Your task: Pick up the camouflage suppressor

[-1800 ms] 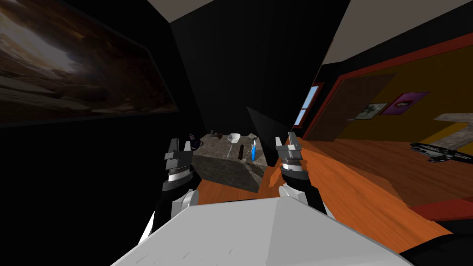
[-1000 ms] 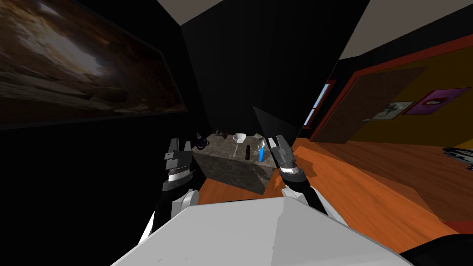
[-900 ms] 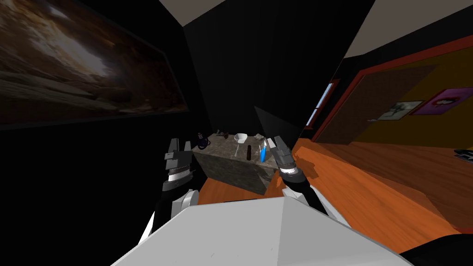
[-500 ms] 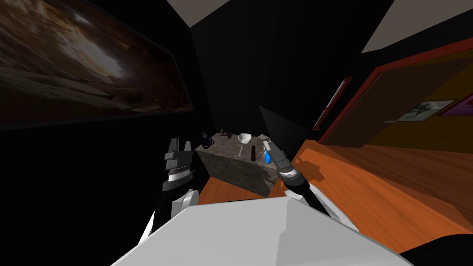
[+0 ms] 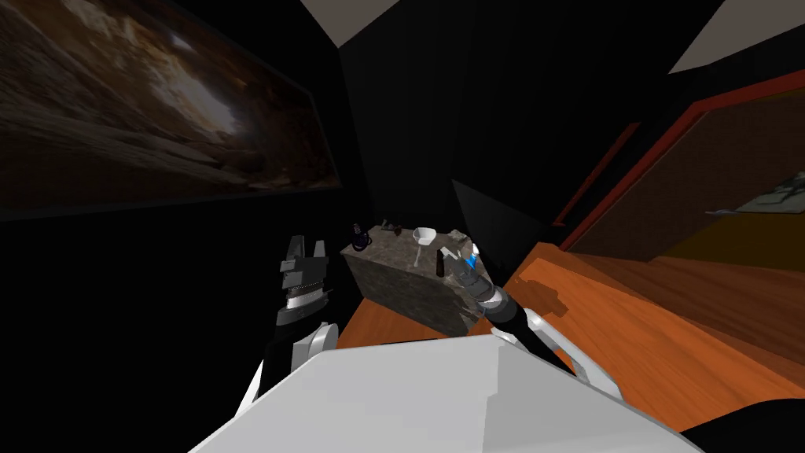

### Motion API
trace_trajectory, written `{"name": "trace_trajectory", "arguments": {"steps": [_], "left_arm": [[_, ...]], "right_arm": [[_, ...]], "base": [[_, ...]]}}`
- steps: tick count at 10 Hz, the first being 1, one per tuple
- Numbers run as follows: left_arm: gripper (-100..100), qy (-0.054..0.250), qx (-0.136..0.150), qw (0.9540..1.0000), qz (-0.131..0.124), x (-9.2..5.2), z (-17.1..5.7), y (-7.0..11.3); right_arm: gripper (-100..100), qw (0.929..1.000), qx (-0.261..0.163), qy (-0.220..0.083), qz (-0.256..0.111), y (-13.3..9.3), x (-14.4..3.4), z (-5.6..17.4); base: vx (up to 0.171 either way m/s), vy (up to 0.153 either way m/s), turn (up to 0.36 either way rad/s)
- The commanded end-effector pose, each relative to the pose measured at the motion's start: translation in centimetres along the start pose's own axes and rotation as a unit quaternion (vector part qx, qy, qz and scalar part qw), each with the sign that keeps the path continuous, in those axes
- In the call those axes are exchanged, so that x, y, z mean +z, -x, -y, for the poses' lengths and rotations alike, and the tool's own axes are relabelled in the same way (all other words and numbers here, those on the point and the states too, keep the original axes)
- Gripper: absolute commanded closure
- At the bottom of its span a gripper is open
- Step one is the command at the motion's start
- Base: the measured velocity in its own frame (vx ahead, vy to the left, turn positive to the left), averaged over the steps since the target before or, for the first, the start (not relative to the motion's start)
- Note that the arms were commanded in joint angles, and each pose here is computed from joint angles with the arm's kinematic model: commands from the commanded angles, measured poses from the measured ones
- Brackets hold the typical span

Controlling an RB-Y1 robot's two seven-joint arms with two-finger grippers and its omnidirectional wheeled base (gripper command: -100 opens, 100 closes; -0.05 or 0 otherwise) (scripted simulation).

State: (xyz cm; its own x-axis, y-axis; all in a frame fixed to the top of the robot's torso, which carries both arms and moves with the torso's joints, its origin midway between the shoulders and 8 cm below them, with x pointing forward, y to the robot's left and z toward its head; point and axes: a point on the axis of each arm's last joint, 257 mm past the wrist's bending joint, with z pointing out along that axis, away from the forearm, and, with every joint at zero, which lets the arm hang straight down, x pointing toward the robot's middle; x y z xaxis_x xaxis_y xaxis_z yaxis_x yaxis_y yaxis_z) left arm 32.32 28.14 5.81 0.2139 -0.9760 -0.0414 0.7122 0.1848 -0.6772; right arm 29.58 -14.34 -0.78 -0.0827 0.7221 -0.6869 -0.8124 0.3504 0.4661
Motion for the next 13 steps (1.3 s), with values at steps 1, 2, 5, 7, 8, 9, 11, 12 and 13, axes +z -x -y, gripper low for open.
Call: {"name": "trace_trajectory", "arguments": {"steps": [1,2,5,7,8,9,11,12,13], "left_arm": [[0,0.000,0.000,1.0000,0.000,0.0,0.0,0.0],[0,0.000,0.000,1.0000,0.000,0.0,0.0,0.0],[0,0.000,0.000,1.0000,0.000,0.0,0.0,0.0],[0,0.000,0.000,1.0000,0.000,0.0,0.0,0.0],[0,0.000,0.000,1.0000,0.000,0.0,0.0,0.0],[0,0.000,0.000,1.0000,0.000,0.0,0.0,0.0],[0,0.000,0.000,1.0000,0.000,0.0,0.0,0.0],[0,0.000,0.000,1.0000,0.000,0.0,0.0,0.0],[0,0.000,0.000,1.0000,0.000,0.0,0.0,0.0]], "right_arm": [[-100,0.9995,-0.011,0.006,-0.029,-1.2,-0.5,-0.1],[-100,0.9977,-0.024,0.012,-0.062,-2.7,-1.1,-0.2],[-100,0.9908,-0.047,0.022,-0.125,-5.0,-2.4,-0.2],[-100,0.9820,-0.064,0.030,-0.175,-6.9,-3.8,-0.1],[-100,0.9756,-0.069,0.033,-0.206,-8.0,-4.9,0.1],[-100,0.9701,-0.080,0.037,-0.226,-8.7,-5.4,0.2],[-100,0.9548,-0.096,0.044,-0.278,-10.3,-7.3,0.5],[-100,0.9462,-0.099,0.044,-0.305,-11.2,-8.6,0.9],[-100,0.9366,-0.111,0.050,-0.329,-11.8,-9.5,1.0]], "base": [[0.017,0.040,0.085],[0.022,0.052,0.192],[0.015,0.042,0.124],[0.021,0.035,0.168],[0.017,0.037,0.229],[0.014,0.026,0.101],[0.016,0.025,0.162],[0.015,0.025,0.318],[0.013,0.012,0.112]]}}
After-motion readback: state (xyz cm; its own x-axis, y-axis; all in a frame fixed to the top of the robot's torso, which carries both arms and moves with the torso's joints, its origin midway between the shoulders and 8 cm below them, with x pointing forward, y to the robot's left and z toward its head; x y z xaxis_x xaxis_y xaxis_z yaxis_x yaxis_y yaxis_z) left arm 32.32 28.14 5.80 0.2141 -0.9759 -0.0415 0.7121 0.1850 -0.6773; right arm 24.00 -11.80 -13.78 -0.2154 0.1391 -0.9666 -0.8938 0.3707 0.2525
